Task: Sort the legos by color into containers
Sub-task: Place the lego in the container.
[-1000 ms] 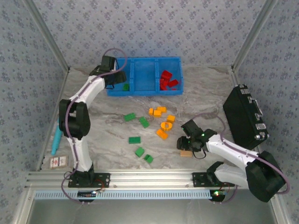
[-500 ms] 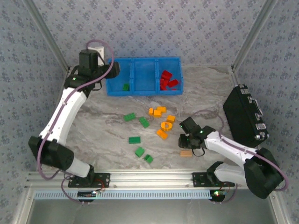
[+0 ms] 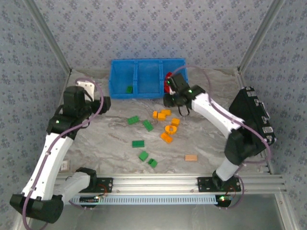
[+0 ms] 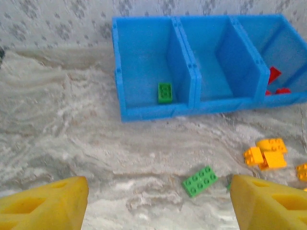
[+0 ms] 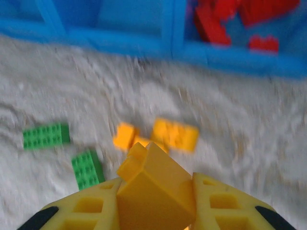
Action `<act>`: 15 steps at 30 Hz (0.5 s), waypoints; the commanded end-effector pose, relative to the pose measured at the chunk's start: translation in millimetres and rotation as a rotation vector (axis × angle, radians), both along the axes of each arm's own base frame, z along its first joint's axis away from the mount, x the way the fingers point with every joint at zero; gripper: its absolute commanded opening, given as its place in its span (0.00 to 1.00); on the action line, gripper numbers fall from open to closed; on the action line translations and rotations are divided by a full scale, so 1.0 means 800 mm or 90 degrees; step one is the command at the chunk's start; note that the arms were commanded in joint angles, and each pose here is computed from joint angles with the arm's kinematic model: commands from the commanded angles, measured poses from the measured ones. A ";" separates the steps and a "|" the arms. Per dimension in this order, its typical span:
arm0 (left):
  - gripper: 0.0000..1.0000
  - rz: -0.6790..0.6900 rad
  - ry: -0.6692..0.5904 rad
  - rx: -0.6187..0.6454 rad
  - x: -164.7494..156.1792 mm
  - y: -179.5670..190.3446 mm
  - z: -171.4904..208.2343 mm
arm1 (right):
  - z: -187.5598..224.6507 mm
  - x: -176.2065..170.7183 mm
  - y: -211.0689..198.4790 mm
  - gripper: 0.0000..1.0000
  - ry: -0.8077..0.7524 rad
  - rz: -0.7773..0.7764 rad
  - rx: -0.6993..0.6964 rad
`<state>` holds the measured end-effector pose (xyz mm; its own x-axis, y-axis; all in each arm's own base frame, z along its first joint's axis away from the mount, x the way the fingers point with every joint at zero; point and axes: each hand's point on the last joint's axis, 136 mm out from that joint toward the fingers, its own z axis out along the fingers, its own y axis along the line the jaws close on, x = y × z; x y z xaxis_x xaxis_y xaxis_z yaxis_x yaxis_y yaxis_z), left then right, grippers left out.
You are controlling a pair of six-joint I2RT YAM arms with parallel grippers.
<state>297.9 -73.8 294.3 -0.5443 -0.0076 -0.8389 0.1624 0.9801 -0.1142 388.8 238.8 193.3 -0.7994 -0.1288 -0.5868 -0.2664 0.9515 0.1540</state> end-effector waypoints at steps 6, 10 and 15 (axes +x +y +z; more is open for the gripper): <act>0.77 0.006 0.138 -0.107 -0.042 -0.016 -0.098 | -0.007 0.131 0.073 0.31 -0.053 0.069 -0.016; 0.77 0.047 0.208 -0.151 -0.061 -0.016 -0.142 | -0.028 0.168 0.099 0.31 -0.060 0.077 -0.006; 0.78 0.095 0.297 -0.206 -0.080 -0.023 -0.193 | -0.059 0.197 0.119 0.33 -0.060 0.081 -0.004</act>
